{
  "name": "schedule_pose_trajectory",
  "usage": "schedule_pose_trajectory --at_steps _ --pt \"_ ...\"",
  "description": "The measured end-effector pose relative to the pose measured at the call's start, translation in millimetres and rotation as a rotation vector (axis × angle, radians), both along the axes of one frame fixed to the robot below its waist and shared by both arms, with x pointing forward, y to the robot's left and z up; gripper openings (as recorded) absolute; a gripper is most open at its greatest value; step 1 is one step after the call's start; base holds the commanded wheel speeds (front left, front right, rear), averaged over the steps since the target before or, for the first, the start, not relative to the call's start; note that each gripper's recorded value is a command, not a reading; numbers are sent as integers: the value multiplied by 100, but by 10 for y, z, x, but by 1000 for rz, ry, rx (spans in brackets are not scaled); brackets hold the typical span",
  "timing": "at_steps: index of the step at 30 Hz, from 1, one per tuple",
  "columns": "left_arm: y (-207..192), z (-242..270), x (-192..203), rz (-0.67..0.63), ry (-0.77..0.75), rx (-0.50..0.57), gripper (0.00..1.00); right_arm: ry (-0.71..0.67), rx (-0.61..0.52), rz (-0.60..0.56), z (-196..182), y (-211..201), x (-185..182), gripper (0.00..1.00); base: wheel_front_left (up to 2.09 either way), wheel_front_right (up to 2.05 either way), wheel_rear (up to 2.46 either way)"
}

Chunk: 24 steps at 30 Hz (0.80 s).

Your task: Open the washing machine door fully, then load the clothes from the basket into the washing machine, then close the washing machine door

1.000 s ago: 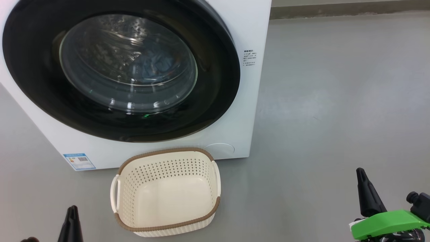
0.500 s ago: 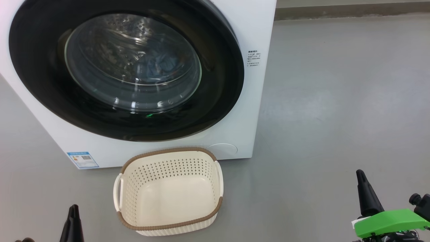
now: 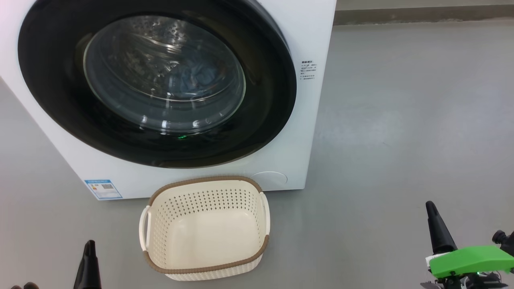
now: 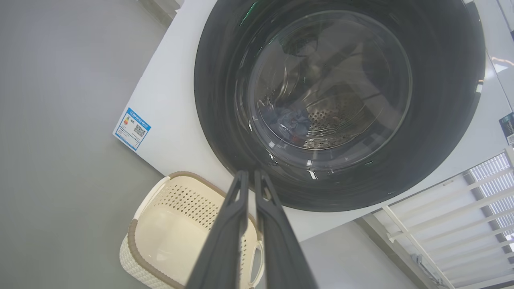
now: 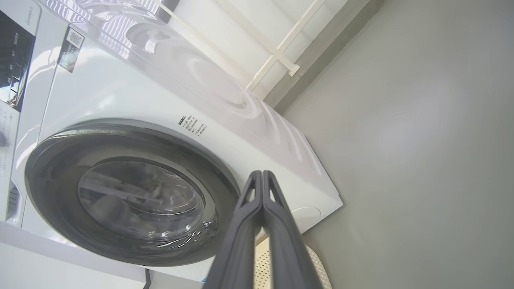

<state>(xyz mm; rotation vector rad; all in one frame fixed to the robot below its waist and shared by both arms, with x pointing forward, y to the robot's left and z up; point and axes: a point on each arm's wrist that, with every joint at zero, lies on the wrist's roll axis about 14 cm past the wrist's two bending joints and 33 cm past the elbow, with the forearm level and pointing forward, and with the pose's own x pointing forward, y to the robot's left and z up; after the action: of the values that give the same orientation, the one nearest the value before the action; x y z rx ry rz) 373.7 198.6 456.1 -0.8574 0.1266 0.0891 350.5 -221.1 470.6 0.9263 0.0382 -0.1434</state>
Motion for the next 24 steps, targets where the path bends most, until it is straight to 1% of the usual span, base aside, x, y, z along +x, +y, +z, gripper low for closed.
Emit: schedule_pose_trajectory --at_steps 3,24 --pt "4 -3 -6 7 2 -39 0 -13 26 -3 41 -5 41 0 0 0 0" --pt "-12 72 14 30 -14 -276 0 -3 244 1 -9 52 74 0 0 0 0"
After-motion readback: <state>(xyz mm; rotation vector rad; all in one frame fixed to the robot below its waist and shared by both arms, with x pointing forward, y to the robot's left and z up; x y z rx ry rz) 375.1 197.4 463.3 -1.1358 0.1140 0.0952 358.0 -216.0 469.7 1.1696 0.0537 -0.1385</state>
